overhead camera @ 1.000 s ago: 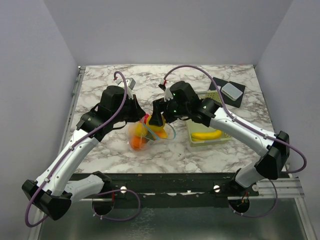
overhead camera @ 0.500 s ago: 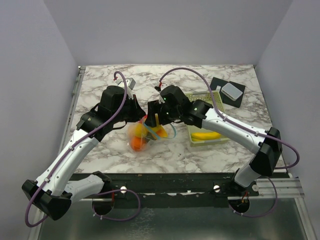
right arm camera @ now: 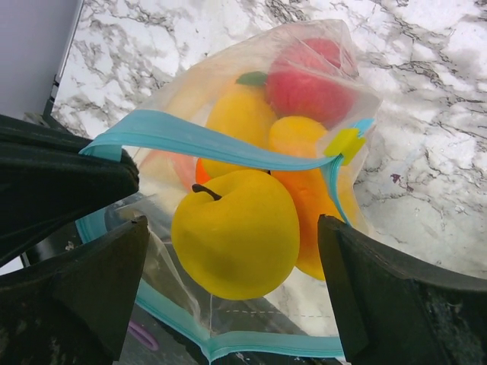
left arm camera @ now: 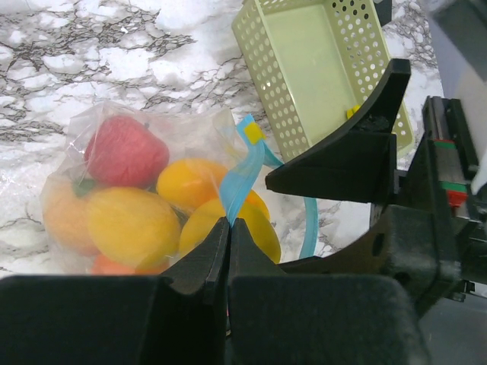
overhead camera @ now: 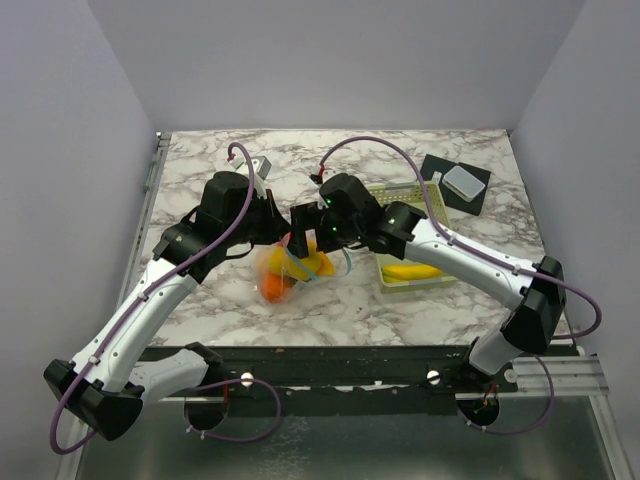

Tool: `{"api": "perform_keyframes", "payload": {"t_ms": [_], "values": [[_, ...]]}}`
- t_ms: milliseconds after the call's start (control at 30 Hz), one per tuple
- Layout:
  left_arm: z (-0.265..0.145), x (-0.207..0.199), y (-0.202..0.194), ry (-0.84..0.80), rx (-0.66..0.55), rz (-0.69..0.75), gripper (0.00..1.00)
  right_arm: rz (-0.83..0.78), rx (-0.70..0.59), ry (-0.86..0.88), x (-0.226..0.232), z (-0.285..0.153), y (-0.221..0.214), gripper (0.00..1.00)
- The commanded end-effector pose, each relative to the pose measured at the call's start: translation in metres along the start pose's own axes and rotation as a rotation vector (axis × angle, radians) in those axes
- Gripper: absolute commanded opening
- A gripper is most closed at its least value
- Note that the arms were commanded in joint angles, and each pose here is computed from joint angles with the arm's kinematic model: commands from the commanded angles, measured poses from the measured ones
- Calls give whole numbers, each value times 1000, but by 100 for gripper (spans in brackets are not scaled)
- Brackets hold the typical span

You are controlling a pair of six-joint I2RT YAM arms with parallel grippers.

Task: Place the food in the zip-top bag and seal the zipper
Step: Place the fake fruit in the zipper food storage bag, then adjust the zipper food storage bag at the center of the board.

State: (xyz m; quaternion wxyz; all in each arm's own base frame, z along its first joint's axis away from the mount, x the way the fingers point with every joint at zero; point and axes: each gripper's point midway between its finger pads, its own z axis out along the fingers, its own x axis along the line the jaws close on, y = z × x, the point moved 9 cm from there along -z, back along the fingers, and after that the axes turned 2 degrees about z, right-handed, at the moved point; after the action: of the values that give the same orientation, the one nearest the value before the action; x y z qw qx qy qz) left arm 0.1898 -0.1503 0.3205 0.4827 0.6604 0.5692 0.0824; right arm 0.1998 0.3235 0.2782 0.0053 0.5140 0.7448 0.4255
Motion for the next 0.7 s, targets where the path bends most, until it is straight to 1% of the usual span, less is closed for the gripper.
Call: {"api": "perform_keyframes", "payload": {"t_ms": [0, 100, 267, 333, 433, 667], "values": [[-4, -4, 5, -28, -40, 4, 0, 7, -69, 19, 7, -22, 10, 98], [-4, -3, 5, -25, -40, 3, 0, 10, -99, 11, 7, -32, 13, 97], [-3, -3, 5, -24, -37, 3, 0, 11, -133, -47, 0, -44, 14, 93], [-3, -4, 6, -25, -37, 3, 0, 13, -134, -87, -4, -47, 13, 90], [-3, -4, 6, -26, -39, 3, 0, 24, -128, -139, -11, -49, 9, 84], [-2, -4, 6, -25, -35, 3, 0, 59, -90, -239, -30, -48, -14, 78]]}}
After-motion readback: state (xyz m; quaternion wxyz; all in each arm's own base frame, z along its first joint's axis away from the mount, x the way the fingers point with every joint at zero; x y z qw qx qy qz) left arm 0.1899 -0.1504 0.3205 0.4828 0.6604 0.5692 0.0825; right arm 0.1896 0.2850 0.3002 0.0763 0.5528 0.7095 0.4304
